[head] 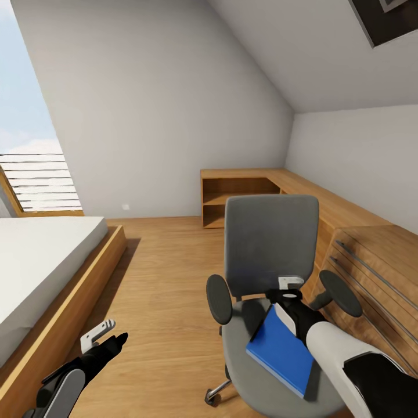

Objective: In the bedroom, organize the workspace by keeping the computer under the desk, ensuring the monitor is on the desk, placing the keyboard on the desk next to the monitor, placing the mouse on the desk next to the keyboard, moving the folder from the swivel chair onto the desk next to the mouse, stacking the notebook on top of the folder with the pen on top of the notebook, and positioning the swivel chair next to the desk.

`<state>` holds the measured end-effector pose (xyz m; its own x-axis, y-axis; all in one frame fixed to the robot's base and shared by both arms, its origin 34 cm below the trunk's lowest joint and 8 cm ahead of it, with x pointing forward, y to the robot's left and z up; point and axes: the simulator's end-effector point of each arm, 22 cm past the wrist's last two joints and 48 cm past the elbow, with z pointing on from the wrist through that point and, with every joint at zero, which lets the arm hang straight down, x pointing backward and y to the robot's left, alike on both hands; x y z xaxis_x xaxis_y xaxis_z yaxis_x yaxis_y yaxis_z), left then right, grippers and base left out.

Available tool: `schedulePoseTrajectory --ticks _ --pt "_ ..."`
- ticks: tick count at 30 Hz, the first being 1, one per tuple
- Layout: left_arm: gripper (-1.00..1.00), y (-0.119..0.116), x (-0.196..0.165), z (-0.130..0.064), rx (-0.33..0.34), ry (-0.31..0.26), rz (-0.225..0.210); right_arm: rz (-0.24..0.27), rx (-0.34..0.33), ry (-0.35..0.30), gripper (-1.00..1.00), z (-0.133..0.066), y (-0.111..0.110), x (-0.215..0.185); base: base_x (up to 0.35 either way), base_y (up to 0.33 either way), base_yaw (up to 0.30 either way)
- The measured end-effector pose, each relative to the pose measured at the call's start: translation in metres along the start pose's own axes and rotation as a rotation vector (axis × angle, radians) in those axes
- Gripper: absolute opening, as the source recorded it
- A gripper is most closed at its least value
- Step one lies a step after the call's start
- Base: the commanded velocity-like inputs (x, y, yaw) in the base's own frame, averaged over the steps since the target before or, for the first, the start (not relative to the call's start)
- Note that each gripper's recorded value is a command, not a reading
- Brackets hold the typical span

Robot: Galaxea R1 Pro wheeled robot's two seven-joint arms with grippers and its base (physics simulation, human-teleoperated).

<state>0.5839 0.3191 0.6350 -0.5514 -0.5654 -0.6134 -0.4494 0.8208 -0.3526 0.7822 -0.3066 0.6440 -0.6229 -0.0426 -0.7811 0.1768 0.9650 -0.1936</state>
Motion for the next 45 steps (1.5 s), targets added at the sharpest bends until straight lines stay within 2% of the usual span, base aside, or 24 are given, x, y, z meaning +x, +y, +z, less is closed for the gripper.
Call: schedulePoseTrajectory --ticks 11,33,41,45 --pt "1.00 0.000 0.000 0.000 0.001 -0.002 0.000 0.001 0.007 -0.001 1.00 0.003 -0.009 0.008 0.060 0.000 0.000" --pt "1.00 -0.001 0.000 0.000 0.003 -0.001 0.000 -0.001 0.010 -0.006 1.00 0.003 -0.011 0.008 0.045 0.000 0.000" --pt "1.00 -0.009 -0.009 -0.005 0.022 -0.021 0.000 -0.004 0.009 -0.003 1.00 0.003 -0.010 0.008 0.000 0.000 0.000" --pt "1.00 -0.007 -0.005 -0.001 0.024 -0.027 0.000 -0.004 0.009 -0.002 1.00 0.007 -0.009 0.015 0.000 0.000 0.000"
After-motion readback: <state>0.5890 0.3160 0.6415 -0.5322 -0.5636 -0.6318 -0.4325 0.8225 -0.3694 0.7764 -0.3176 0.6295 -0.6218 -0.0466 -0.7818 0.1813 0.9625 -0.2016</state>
